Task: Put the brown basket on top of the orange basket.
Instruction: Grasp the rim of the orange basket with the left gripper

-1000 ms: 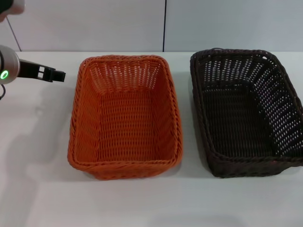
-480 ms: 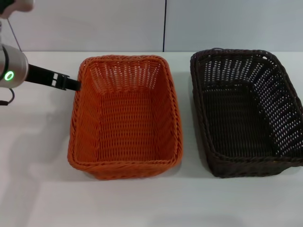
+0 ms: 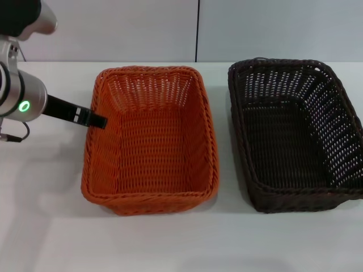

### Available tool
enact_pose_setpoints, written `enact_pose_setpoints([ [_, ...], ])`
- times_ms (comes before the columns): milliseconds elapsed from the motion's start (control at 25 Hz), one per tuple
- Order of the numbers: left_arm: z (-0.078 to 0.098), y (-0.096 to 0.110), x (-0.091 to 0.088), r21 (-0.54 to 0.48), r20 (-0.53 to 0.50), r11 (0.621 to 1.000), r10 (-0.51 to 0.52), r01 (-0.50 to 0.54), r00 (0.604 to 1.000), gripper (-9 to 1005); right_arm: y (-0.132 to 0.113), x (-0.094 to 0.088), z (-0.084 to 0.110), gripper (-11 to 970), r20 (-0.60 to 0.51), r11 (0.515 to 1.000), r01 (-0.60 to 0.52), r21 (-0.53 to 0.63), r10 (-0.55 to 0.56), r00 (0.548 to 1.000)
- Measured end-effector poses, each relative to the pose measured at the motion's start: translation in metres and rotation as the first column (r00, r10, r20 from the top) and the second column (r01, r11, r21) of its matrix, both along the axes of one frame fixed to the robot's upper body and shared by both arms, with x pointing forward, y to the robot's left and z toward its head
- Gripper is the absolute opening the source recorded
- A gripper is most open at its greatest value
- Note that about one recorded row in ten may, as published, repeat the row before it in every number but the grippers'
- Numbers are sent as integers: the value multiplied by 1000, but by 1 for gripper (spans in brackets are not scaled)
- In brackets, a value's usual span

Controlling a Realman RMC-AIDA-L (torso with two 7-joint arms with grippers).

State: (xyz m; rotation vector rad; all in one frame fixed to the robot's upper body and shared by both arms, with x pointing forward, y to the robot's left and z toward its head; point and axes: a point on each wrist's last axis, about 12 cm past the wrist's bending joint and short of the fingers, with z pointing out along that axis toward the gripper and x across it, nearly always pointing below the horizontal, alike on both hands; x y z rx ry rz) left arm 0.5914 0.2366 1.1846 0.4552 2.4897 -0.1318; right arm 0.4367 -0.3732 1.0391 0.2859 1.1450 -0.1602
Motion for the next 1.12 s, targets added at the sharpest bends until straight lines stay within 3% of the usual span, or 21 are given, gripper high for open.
enact_pose_setpoints([
  [80,0,0,0,0,0,1000,0,0,1000,767,0,-1,-1,661,-5,1000,0,1,0,1000],
  [200,-14,2,5,9,-38,1000,10,-10,999,763,1,-2,-2,661,-10,1000,1,1,-1,1000],
  [560,-24,3,7,12,-55,1000,13,-12,998,754,2,-3,-3,660,-18,1000,-3,3,3,1000],
  [1120,-44,-11,17,20,-92,1000,-9,10,996,739,1,-6,-4,660,-24,1000,-4,0,4,1000],
])
